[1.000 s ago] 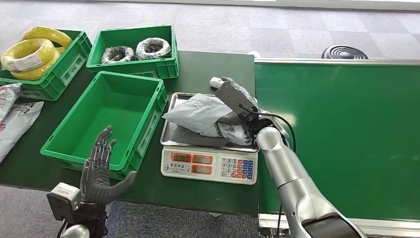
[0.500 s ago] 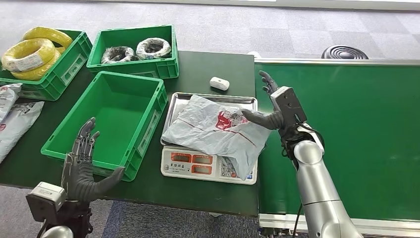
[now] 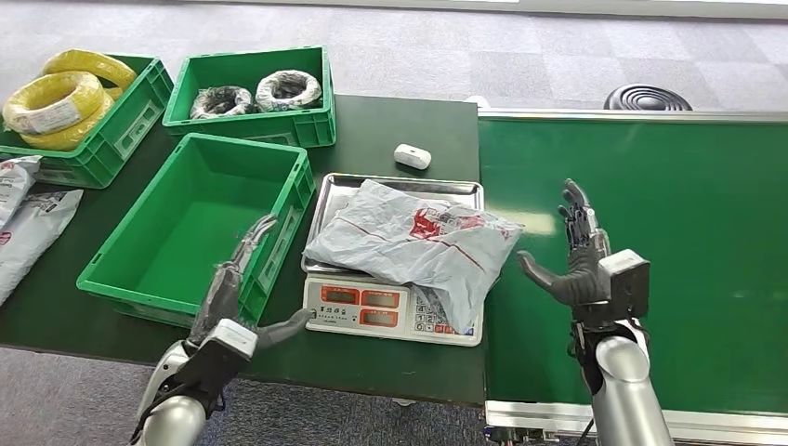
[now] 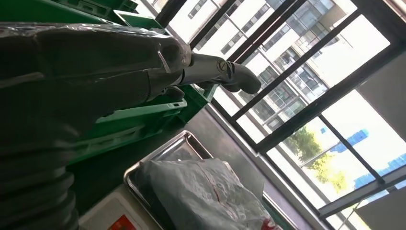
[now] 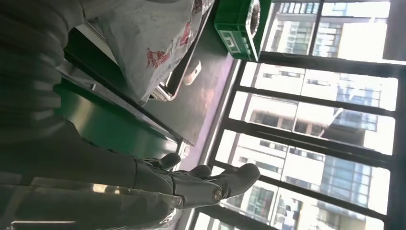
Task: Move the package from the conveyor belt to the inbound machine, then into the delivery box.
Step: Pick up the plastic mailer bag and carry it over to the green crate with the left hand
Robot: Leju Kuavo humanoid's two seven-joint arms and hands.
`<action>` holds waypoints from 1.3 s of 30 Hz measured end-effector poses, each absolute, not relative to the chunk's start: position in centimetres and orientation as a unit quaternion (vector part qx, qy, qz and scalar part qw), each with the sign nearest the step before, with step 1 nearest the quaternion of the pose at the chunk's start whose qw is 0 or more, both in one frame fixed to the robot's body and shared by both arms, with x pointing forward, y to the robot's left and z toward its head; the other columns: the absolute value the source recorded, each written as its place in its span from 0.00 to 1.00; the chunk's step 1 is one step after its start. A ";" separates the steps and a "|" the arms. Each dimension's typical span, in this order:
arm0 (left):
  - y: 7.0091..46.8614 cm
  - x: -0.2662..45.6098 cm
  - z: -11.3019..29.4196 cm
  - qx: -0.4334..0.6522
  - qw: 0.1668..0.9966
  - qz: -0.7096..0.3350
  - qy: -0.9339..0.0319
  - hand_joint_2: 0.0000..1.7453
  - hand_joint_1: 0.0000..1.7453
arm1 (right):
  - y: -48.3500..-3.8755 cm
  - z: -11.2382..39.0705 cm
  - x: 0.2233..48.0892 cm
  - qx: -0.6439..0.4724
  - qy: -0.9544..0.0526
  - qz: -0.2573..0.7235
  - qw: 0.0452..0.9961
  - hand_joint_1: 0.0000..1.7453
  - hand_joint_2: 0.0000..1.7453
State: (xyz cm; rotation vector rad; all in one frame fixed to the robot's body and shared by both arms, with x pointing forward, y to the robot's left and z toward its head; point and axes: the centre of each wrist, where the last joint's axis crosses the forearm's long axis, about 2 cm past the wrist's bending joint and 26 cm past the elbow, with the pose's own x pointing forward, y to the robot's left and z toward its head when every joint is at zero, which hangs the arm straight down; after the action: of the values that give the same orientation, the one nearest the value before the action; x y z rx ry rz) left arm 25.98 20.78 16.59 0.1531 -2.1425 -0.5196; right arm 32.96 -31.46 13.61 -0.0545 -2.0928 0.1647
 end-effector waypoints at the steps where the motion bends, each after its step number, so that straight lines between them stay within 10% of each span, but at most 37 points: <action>1: 20.1 26.3 16.6 0.060 0.450 -0.224 -0.863 1.00 0.00 | -31.7 13.7 32.1 -0.029 -0.872 0.058 0.486 0.00 1.00; 20: 9.6 31.4 17.7 -0.041 0.501 -0.232 -0.833 1.00 0.00 | -33.2 15.3 19.9 -0.099 -0.905 0.012 0.413 0.00 1.00; 34: 7.9 35.3 15.0 0.090 0.566 -0.276 -0.771 1.00 0.01 | -30.7 14.7 19.1 -0.041 -0.904 -0.044 0.423 0.00 1.00; 38: 8.3 35.7 14.0 0.196 0.563 -0.325 -0.735 1.00 0.90 | -30.4 14.8 19.2 -0.033 -0.905 -0.048 0.421 0.00 1.00; 39: 8.4 35.8 13.8 0.215 0.560 -0.335 -0.726 1.00 0.95 | -30.3 14.8 19.3 -0.032 -0.905 -0.048 0.421 0.00 1.00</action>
State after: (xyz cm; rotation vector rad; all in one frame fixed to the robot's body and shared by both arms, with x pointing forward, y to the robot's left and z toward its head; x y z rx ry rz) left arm 35.81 8.41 13.82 0.5063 -1.7118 -0.7891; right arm 19.27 -30.27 14.80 -0.0808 -2.2687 -0.1210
